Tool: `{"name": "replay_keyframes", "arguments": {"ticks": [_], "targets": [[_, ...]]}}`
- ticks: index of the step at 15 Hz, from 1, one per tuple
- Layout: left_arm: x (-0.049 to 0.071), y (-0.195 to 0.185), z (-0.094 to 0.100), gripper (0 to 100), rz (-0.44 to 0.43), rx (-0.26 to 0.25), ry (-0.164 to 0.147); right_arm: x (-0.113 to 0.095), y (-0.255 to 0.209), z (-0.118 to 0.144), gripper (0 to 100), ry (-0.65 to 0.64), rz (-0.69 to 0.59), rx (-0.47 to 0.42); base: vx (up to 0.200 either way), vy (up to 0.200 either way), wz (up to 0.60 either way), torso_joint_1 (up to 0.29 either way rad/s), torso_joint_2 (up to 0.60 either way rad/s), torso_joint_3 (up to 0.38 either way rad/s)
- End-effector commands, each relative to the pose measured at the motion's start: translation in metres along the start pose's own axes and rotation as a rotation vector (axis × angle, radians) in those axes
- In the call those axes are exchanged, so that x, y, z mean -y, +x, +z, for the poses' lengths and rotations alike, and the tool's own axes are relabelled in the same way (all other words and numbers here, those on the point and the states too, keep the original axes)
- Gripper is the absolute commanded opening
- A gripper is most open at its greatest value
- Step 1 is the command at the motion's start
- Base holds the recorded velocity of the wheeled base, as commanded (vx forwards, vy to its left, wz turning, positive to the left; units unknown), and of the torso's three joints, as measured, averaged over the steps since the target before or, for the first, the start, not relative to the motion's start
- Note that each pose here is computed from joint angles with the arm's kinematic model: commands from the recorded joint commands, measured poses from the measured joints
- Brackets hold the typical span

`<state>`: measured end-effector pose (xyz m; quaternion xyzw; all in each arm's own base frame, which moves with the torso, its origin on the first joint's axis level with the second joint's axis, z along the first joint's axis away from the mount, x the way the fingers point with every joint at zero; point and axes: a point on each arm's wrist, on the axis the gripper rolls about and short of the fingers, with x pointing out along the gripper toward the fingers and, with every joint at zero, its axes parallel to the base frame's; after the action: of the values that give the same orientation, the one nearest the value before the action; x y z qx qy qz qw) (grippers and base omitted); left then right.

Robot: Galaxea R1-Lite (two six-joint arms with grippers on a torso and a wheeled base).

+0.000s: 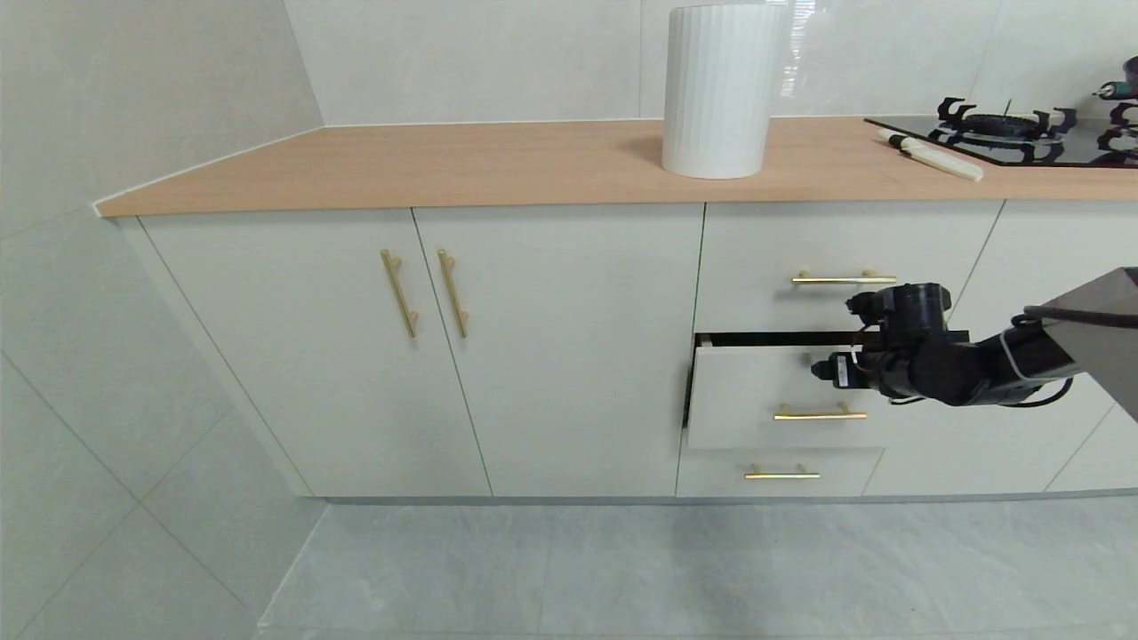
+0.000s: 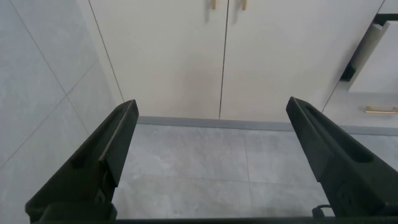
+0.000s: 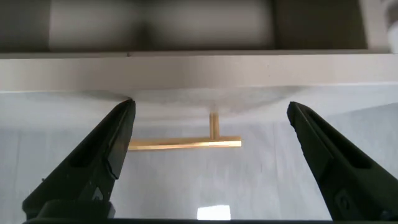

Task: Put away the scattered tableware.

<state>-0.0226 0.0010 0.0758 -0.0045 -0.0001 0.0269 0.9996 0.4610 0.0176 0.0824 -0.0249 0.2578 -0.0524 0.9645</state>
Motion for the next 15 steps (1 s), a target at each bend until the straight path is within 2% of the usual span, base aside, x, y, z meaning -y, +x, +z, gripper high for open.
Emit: {"name": "replay_keyframes", "arguments": {"ticks": [1, 2, 3, 5, 12, 15], "targets": [[0.0, 0.0, 0.0, 100, 0.001, 0.0, 0.0, -0.006, 0.019, -0.015, 100, 0.001, -0.009, 0.031, 0.0, 0.0, 0.0, 0.0, 0.0, 0.0], [0.0, 0.0, 0.0, 100, 0.001, 0.0, 0.0, -0.007, 0.022, -0.016, 100, 0.005, -0.02, 0.052, 0.0, 0.0, 0.0, 0.0, 0.0, 0.0], [0.0, 0.0, 0.0, 100, 0.001, 0.0, 0.0, -0.009, 0.029, -0.016, 100, 0.016, -0.045, 0.126, 0.0, 0.0, 0.0, 0.0, 0.0, 0.0], [0.0, 0.0, 0.0, 100, 0.001, 0.0, 0.0, -0.009, 0.033, -0.014, 100, 0.024, -0.048, 0.175, 0.0, 0.0, 0.0, 0.0, 0.0, 0.0], [0.0, 0.0, 0.0, 100, 0.001, 0.0, 0.0, -0.009, 0.039, -0.009, 100, 0.041, -0.085, 0.219, 0.0, 0.0, 0.0, 0.0, 0.0, 0.0], [0.0, 0.0, 0.0, 100, 0.001, 0.0, 0.0, -0.004, 0.006, 0.006, 100, 0.044, -0.082, 0.234, 0.0, 0.0, 0.0, 0.0, 0.0, 0.0]]}}
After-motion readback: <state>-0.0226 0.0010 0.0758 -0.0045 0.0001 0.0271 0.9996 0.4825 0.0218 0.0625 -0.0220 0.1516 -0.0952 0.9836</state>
